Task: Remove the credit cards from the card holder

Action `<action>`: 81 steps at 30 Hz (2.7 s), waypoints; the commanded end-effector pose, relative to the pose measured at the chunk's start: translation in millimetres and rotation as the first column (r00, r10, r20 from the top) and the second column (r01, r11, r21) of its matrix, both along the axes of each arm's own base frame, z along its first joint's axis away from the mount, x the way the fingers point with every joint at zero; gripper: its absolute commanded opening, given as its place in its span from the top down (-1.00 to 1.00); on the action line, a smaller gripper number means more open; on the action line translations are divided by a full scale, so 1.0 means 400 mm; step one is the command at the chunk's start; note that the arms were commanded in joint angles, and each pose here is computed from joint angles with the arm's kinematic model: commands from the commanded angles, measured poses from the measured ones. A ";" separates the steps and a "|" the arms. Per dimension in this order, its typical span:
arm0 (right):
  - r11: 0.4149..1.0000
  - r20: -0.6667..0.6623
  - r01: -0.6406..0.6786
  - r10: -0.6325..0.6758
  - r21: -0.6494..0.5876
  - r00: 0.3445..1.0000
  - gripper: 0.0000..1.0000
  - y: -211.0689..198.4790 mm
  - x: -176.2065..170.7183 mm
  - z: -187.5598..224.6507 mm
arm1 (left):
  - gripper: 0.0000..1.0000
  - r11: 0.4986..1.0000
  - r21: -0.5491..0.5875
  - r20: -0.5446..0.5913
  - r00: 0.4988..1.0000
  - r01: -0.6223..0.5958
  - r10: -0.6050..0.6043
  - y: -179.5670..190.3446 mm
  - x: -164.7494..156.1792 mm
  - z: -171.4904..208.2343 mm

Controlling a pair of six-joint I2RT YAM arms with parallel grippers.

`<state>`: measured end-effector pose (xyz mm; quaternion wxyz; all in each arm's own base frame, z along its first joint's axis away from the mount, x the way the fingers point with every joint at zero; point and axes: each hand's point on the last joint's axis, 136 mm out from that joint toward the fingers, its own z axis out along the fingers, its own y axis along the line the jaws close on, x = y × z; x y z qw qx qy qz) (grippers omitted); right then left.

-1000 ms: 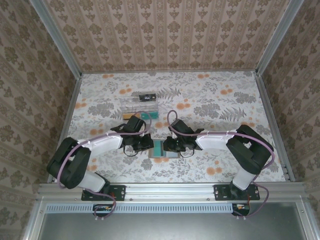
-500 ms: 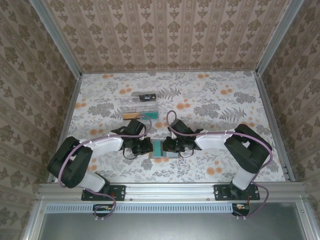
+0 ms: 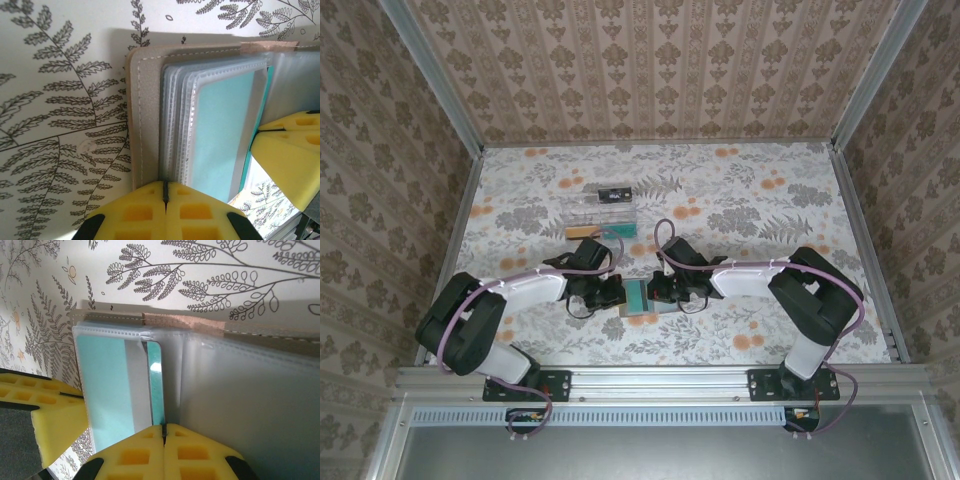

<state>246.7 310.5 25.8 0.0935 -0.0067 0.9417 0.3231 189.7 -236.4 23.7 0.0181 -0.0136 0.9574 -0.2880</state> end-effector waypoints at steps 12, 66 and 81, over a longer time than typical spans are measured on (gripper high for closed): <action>0.999 0.005 0.033 -0.033 -0.012 0.999 1.00 -0.061 -0.001 0.012 | 1.00 0.995 0.087 -0.040 0.998 -0.045 0.049 0.047 -0.007 -0.031; 0.999 -0.027 0.006 -0.005 0.051 1.000 1.00 -0.061 0.006 0.006 | 1.00 0.997 0.070 -0.048 0.999 0.027 -0.024 0.012 0.017 -0.022; 0.996 -0.055 -0.011 0.016 0.089 0.998 0.46 -0.025 0.009 -0.022 | 1.00 0.998 0.052 -0.052 0.998 0.037 -0.034 -0.002 0.016 -0.026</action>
